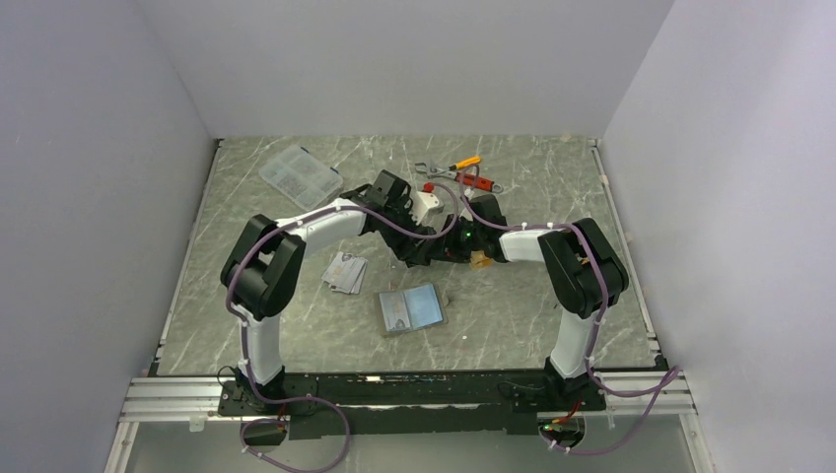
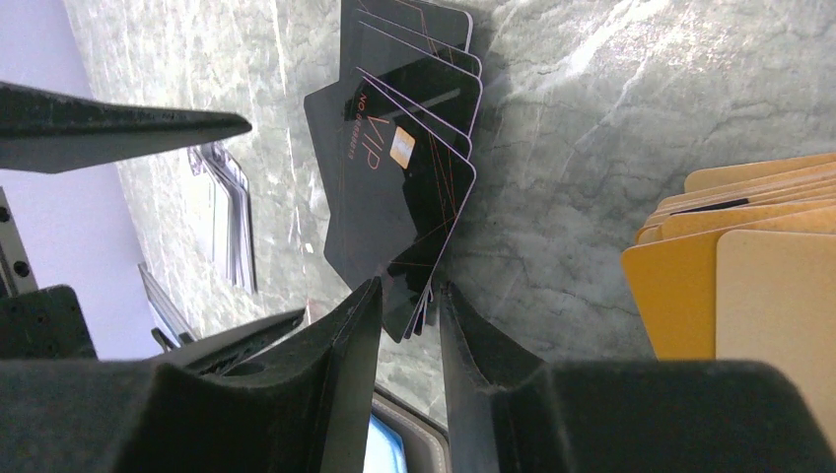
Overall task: Put the credit cards into the card holder
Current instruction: Pick up the credit card from the center of the board, then place the credit card at the center of the board.
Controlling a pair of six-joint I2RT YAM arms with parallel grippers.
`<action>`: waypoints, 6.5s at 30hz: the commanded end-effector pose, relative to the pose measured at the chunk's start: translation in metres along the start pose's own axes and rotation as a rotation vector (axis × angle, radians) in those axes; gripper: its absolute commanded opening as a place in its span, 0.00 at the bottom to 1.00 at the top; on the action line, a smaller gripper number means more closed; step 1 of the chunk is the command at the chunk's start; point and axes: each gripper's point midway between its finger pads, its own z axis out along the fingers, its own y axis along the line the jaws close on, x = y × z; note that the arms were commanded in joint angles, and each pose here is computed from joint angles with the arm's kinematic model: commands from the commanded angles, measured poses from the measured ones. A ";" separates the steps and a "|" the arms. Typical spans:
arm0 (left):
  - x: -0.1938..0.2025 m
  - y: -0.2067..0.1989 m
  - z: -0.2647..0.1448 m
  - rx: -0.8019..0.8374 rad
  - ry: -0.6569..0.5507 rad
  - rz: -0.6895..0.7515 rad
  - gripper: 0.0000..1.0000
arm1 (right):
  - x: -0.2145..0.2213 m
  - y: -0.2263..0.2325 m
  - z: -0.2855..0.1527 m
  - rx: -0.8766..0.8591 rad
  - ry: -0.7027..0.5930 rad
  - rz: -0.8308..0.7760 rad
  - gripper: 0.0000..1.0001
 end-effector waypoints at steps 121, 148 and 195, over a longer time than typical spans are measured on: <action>-0.014 0.014 -0.055 0.065 -0.136 -0.149 0.61 | -0.020 0.028 -0.018 -0.120 -0.077 -0.124 0.01; -0.042 -0.022 -0.079 0.571 -0.449 -0.505 0.73 | -0.045 0.120 -0.070 -0.578 -0.172 -0.189 0.00; -0.051 -0.013 -0.099 0.674 -0.514 -0.608 0.27 | -0.009 0.132 -0.065 -0.592 -0.062 -0.203 0.01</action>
